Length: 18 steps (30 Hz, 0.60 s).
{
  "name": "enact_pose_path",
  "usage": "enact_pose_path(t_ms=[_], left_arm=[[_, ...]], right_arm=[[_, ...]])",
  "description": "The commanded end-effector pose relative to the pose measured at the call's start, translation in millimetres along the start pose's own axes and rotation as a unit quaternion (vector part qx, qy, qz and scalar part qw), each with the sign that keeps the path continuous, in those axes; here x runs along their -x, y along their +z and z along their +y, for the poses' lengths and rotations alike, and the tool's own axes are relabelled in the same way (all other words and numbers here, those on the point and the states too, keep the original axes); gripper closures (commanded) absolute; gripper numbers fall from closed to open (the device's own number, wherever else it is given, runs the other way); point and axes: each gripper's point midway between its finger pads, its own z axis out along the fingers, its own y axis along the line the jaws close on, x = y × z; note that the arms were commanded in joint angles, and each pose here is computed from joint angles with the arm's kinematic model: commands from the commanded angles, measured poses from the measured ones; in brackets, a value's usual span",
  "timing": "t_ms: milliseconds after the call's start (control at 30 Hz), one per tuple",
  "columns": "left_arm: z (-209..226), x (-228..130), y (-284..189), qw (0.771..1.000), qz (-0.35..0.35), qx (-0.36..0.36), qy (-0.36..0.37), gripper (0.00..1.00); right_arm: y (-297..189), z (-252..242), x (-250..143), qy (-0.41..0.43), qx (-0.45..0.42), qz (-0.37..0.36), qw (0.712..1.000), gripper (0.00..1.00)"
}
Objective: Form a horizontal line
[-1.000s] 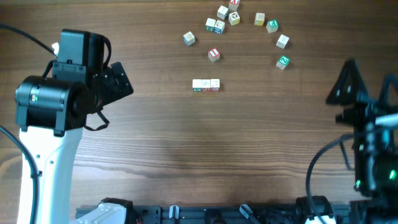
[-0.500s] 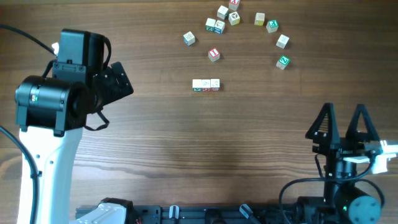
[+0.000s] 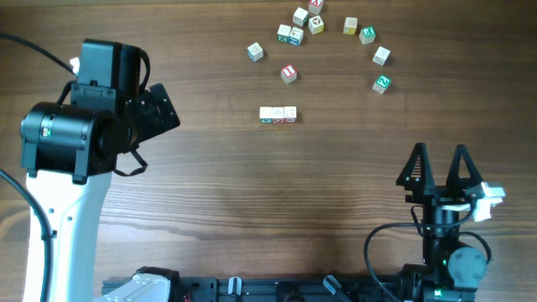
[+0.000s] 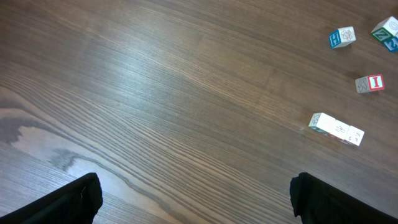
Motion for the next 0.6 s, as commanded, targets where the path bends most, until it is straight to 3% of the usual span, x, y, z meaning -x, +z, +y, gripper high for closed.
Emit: enact_pose_path(t_ms=[0,100,267,433,567], left_arm=[[3.0,2.7,-0.3,1.000,-0.005,0.006,-0.008,0.00],[3.0,2.7,-0.3,1.000,-0.005,0.006,-0.008,0.00],[2.9,2.7,-0.3,1.000,-0.005,0.005,-0.008,0.00],[3.0,2.7,-0.3,1.000,-0.005,0.006,-0.008,0.00],[3.0,2.7,-0.3,1.000,-0.005,0.006,-0.008,0.00]], right_arm=[[-2.9,-8.9,-28.4,-0.061,-0.010,0.059,0.996,0.00],[-11.9,-24.7,-69.0,-0.060,-0.036,0.146,0.987,0.00],[-12.0,-24.3,-73.7,-0.086,-0.028,0.157,0.983,0.00],[-13.2,-31.4,-88.9,-0.038,-0.049,0.188,0.980,0.00],[-9.2,-27.4,-81.3,-0.018,-0.044,0.171,0.984,0.00]])
